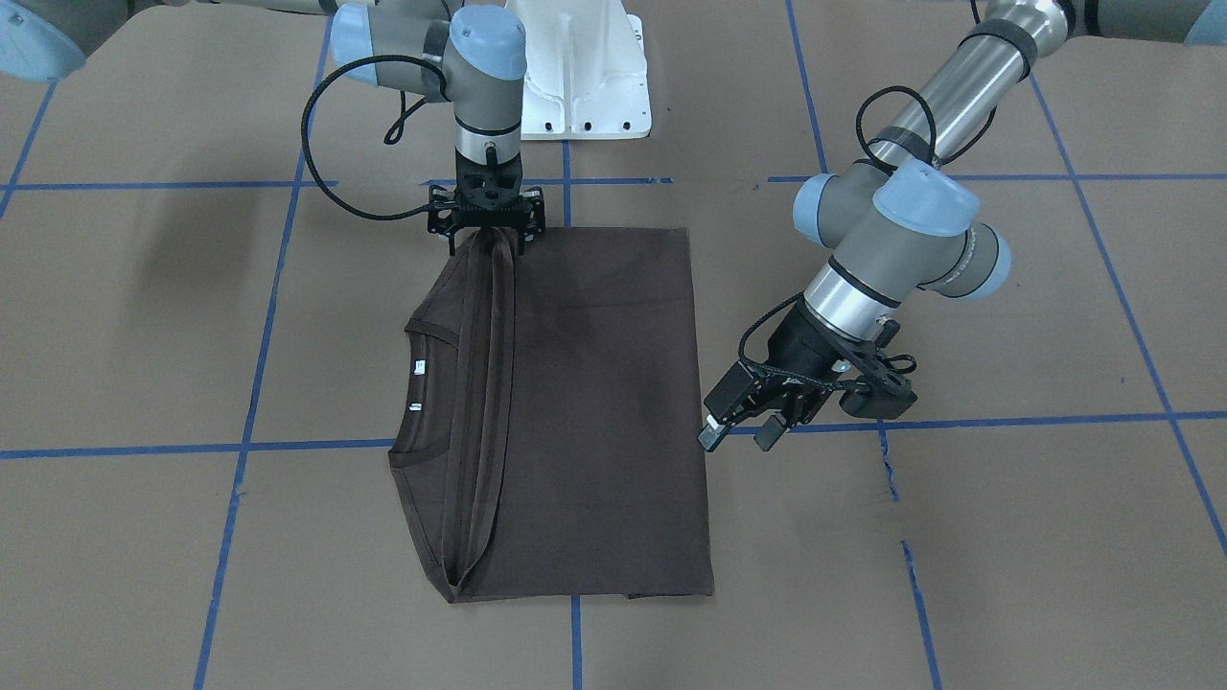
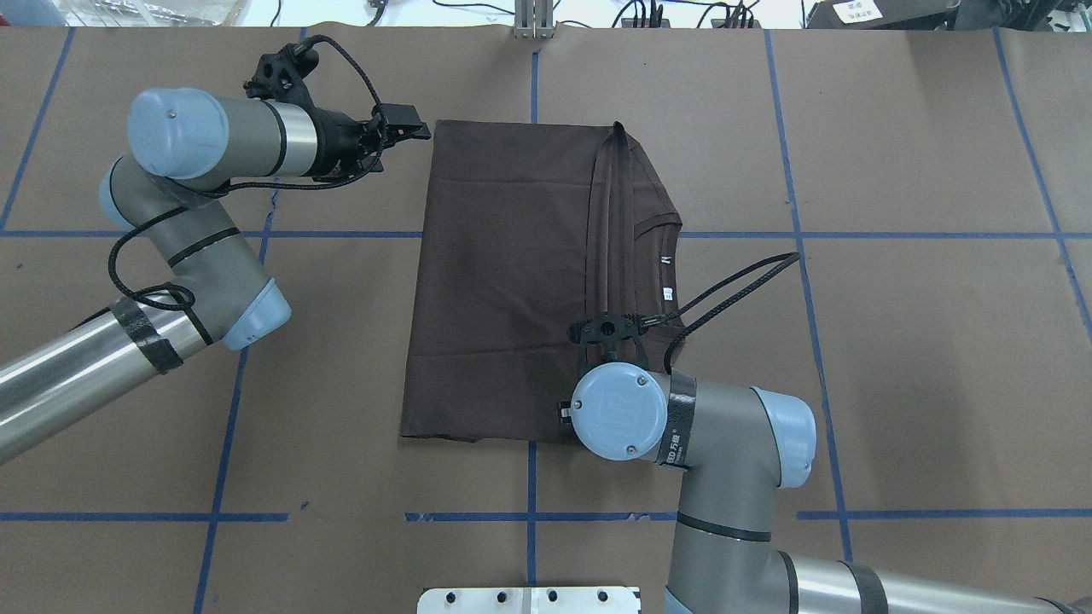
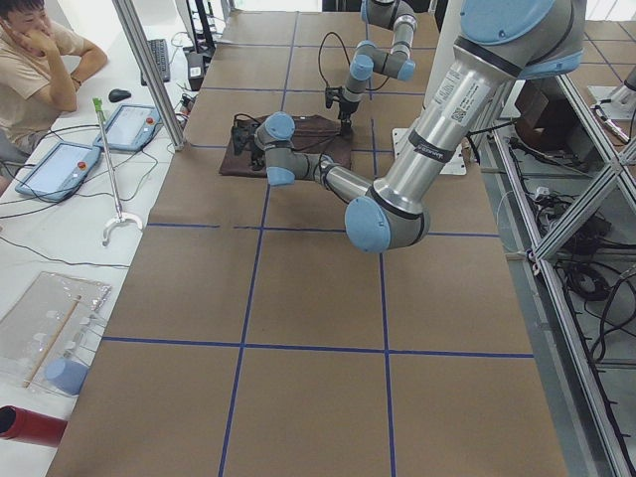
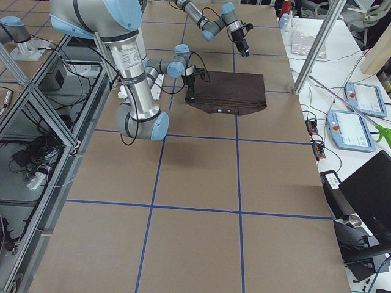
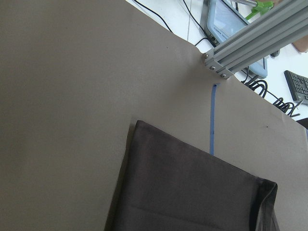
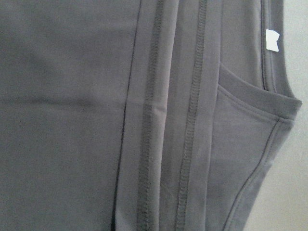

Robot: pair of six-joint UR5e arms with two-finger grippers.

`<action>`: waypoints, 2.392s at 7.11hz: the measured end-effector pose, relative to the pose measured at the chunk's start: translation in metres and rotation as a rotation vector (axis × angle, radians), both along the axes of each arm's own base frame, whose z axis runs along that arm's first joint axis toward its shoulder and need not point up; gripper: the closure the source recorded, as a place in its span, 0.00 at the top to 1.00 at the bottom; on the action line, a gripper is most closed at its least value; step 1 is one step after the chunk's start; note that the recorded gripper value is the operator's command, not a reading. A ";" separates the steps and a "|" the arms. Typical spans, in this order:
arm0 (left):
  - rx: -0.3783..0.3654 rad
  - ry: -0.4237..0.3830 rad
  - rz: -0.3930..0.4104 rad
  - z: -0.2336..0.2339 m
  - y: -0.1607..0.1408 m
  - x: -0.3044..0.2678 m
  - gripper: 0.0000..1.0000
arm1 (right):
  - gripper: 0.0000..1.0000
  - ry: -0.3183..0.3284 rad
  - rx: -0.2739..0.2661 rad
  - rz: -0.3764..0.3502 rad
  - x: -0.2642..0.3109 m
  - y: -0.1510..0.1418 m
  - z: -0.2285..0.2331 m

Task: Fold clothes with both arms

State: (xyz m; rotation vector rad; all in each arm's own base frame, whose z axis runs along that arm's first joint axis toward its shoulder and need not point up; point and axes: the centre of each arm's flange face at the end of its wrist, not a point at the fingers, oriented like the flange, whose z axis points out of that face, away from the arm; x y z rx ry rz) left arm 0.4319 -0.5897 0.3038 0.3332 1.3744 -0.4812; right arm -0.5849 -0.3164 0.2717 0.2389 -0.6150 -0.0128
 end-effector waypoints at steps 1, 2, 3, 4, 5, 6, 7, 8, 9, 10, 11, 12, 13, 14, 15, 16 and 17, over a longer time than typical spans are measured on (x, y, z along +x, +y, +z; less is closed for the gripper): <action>0.004 0.005 0.000 -0.003 0.001 -0.001 1.00 | 1.00 0.015 0.014 -0.012 0.008 -0.007 0.009; 0.006 0.012 0.006 -0.006 0.002 -0.003 1.00 | 1.00 0.030 0.022 -0.028 0.028 -0.014 0.025; 0.003 0.024 0.022 -0.010 0.005 -0.005 1.00 | 1.00 0.046 0.023 -0.043 0.057 -0.013 0.046; 0.000 0.036 0.038 -0.013 0.008 -0.007 1.00 | 1.00 0.050 0.023 -0.048 0.082 -0.009 0.060; 0.001 0.044 0.045 -0.015 0.011 -0.009 1.00 | 1.00 0.026 0.014 -0.025 0.091 -0.009 0.053; 0.004 0.050 0.047 -0.019 0.012 -0.010 1.00 | 0.97 -0.021 -0.017 0.033 0.085 -0.012 0.034; 0.007 0.053 0.048 -0.020 0.013 -0.011 1.00 | 0.87 -0.087 -0.082 0.137 0.076 -0.015 0.016; 0.007 0.054 0.049 -0.021 0.013 -0.012 1.00 | 0.77 -0.180 -0.172 0.262 0.067 -0.014 0.005; 0.008 0.055 0.049 -0.021 0.013 -0.012 1.00 | 0.76 -0.275 -0.268 0.370 0.058 -0.008 0.000; 0.008 0.054 0.049 -0.021 0.013 -0.012 1.00 | 0.76 -0.333 -0.353 0.450 0.051 0.000 -0.002; 0.008 0.054 0.048 -0.021 0.013 -0.012 1.00 | 0.76 -0.358 -0.412 0.502 0.047 0.007 -0.002; 0.008 0.053 0.048 -0.021 0.013 -0.012 1.00 | 0.76 -0.364 -0.448 0.533 0.044 0.012 0.002; 0.007 0.052 0.048 -0.020 0.013 -0.012 1.00 | 0.76 -0.359 -0.467 0.547 0.041 0.017 0.007; 0.007 0.052 0.048 -0.020 0.013 -0.012 1.00 | 0.74 -0.353 -0.475 0.552 0.037 0.019 0.010; 0.007 0.052 0.048 -0.020 0.013 -0.012 1.00 | 0.73 -0.348 -0.478 0.555 0.033 0.019 0.013; 0.007 0.052 0.048 -0.020 0.013 -0.012 1.00 | 0.70 -0.338 -0.480 0.556 0.030 0.020 0.017; 0.006 0.052 0.048 -0.020 0.013 -0.012 1.00 | 0.61 -0.327 -0.481 0.554 0.026 0.022 0.021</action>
